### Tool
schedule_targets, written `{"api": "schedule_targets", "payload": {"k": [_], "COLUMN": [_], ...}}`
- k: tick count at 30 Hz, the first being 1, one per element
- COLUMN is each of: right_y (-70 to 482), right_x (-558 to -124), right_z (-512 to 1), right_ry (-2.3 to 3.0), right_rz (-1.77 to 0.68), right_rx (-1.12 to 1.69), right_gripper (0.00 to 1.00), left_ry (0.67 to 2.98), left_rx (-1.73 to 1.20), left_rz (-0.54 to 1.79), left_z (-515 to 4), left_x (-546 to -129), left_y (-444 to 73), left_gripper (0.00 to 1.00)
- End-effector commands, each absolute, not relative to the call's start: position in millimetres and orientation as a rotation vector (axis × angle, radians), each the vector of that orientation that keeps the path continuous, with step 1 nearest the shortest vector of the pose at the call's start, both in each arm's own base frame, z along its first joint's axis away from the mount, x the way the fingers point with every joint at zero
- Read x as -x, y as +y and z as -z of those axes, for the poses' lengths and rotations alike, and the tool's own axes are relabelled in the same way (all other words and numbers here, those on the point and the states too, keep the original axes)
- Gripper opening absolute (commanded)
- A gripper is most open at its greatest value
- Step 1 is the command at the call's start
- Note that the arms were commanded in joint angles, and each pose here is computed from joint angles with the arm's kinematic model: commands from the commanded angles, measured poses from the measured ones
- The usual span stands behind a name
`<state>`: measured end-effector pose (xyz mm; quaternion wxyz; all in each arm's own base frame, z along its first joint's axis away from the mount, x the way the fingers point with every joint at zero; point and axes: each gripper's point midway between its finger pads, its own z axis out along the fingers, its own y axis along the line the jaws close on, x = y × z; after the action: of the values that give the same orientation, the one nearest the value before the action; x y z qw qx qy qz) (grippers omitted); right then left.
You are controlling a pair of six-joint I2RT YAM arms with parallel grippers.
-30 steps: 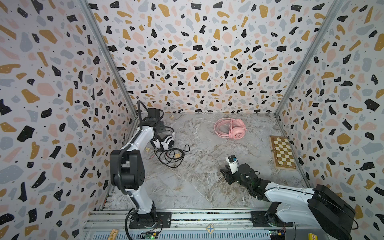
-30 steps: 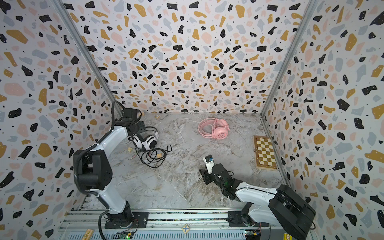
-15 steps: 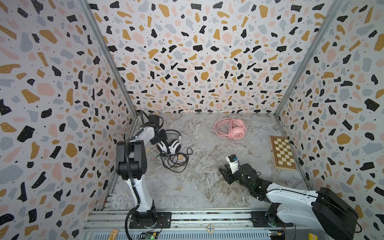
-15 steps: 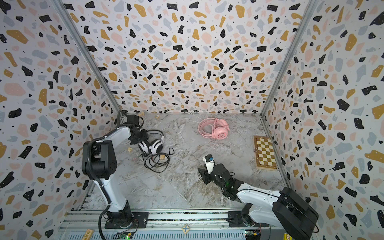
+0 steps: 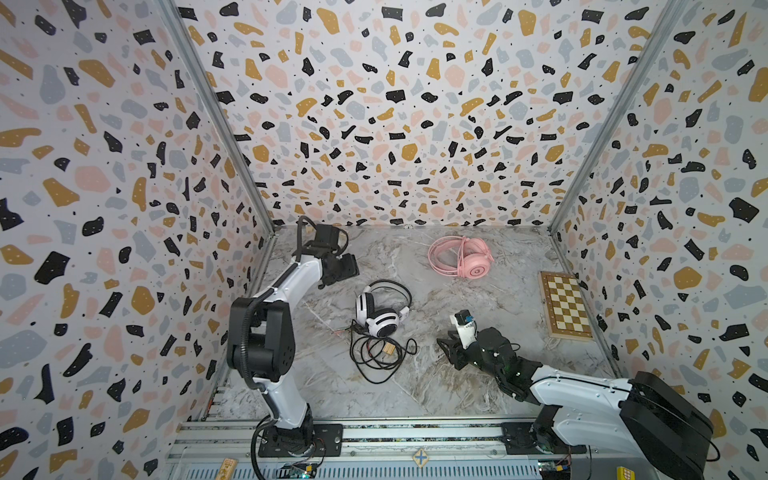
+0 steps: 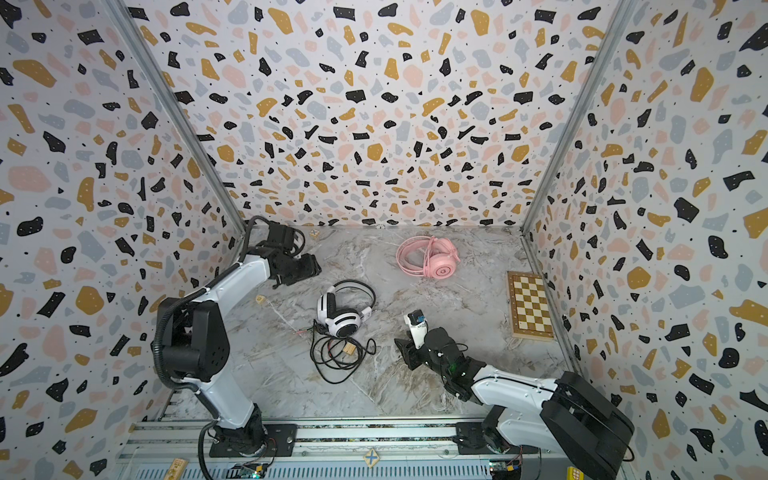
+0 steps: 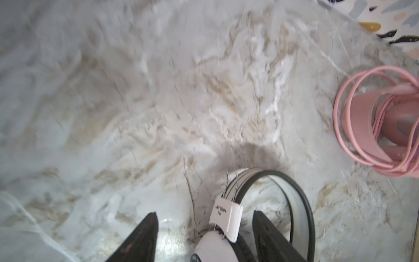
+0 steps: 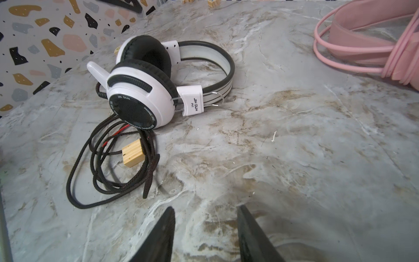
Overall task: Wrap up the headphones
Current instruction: 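Lift the white headset by its headband with the left gripper and raise it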
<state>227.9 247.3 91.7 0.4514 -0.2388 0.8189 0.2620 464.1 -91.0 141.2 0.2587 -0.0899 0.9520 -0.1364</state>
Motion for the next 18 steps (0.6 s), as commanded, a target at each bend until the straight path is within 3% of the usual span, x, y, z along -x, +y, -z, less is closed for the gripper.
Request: {"api": "schedule_targets", "payload": {"k": [1, 5, 8, 18], "right_y": [258, 256, 252, 250], "right_x": [-231, -232, -231, -232], "right_z": [-101, -102, -105, -106], "right_ry": [2.006, 2.007, 1.994, 1.99], "right_rz": [-0.678, -0.662, -0.654, -0.641], "right_rx": [0.595, 0.595, 0.584, 0.58], "right_gripper": [0.47, 0.47, 0.47, 0.47], "left_ry": [2.623, 2.73, 2.772, 2.706], "left_rx": [0.027, -0.454, -0.586, -0.909], "left_rz": [0.192, 0.007, -0.132, -0.026], "left_z": [-154, -142, -120, -88], "left_x": [-481, -479, -486, -481], "left_y": [-106, -152, -151, -191], "left_gripper": [0.68, 0.67, 0.66, 0.66]}}
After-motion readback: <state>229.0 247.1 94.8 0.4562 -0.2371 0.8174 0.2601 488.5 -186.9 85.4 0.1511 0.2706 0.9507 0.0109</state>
